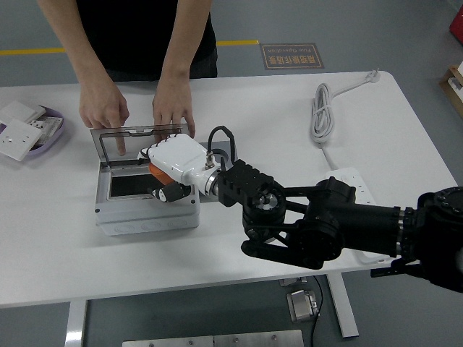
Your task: Pick up the cylinder from the cube,place it in the box,flap close box
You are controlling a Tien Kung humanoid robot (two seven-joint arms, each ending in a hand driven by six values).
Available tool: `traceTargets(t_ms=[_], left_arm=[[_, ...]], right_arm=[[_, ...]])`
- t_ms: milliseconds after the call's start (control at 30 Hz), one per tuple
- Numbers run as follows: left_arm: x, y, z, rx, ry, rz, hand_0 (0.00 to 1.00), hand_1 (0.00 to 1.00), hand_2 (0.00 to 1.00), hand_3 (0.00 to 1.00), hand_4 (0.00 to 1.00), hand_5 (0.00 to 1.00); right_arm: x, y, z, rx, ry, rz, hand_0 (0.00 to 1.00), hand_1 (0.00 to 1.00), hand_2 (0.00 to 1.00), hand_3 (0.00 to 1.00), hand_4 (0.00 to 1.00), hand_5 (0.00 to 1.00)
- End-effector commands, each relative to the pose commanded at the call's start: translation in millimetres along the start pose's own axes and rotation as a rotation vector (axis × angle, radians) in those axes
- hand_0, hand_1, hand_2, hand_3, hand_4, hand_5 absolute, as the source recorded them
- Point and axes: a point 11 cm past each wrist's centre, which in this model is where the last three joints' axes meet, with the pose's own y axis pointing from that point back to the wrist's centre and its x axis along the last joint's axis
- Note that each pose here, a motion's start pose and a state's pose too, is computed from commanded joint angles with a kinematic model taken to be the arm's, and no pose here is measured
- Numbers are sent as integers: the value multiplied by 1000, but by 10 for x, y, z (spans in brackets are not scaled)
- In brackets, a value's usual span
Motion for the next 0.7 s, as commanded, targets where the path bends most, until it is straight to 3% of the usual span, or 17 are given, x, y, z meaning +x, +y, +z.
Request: traceTargets(t_ms=[500,700], left_arm=[[-8,-2,9,-1,-6,-2,629,647,625,668,722,253],[-21,-2,-8,1,-5,-4,629,647,625,668,722,253]], right_arm=[[37,4,-48,15,-27,14,806,710,723,810,948,464],[167,-4,-130,26,-145,24,805,708,724,809,961,477]])
